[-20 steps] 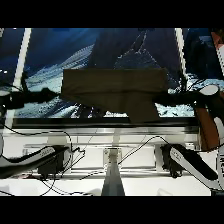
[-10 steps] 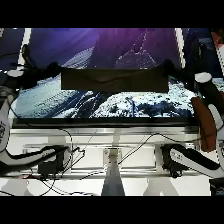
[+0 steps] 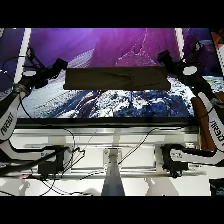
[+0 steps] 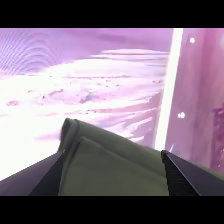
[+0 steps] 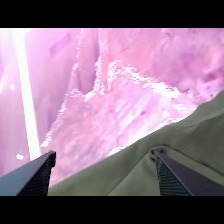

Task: Fold the clothes and pants, and hang the long-sleeved shirts on hangers.

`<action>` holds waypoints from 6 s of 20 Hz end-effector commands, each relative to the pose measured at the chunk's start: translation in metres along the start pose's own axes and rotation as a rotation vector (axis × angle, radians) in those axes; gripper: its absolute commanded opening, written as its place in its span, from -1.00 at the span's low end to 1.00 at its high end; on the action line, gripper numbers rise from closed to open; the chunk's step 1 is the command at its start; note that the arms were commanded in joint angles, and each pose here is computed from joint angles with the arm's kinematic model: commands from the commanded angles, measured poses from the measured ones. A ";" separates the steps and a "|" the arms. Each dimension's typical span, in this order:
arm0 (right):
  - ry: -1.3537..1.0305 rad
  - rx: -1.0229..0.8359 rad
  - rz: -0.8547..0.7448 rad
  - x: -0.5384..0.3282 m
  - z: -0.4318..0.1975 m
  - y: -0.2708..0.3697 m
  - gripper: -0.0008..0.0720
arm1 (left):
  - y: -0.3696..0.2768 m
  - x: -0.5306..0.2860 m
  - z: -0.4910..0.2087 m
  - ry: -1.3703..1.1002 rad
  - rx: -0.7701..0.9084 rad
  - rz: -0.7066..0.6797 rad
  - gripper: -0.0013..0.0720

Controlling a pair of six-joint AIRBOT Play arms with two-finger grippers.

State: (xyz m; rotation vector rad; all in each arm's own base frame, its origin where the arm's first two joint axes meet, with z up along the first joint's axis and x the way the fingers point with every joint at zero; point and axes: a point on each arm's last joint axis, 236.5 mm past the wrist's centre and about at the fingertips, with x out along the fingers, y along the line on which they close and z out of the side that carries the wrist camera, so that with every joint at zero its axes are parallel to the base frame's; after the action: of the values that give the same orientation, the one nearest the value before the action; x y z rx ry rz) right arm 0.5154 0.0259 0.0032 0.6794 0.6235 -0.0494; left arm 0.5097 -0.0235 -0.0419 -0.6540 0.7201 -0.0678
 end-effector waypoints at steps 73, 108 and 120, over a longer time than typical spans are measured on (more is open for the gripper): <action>0.848 -0.164 0.301 0.055 -0.224 0.104 -0.50 | -0.248 -0.039 -0.103 0.452 0.697 -0.455 0.99; -0.019 0.641 -0.922 -0.470 0.125 -0.214 0.90 | -0.275 -0.214 0.011 0.093 0.861 -0.430 -0.62; 0.207 -0.271 -0.148 -0.259 0.114 0.073 -0.90 | -0.275 -0.214 0.011 0.093 0.861 -0.430 -0.62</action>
State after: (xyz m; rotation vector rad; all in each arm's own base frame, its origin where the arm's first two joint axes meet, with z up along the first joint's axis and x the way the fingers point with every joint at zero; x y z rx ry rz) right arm 0.3450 -0.1149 0.2437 0.5407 0.9001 -0.2865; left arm 0.3981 -0.1792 0.2489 0.0356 0.5573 -0.7665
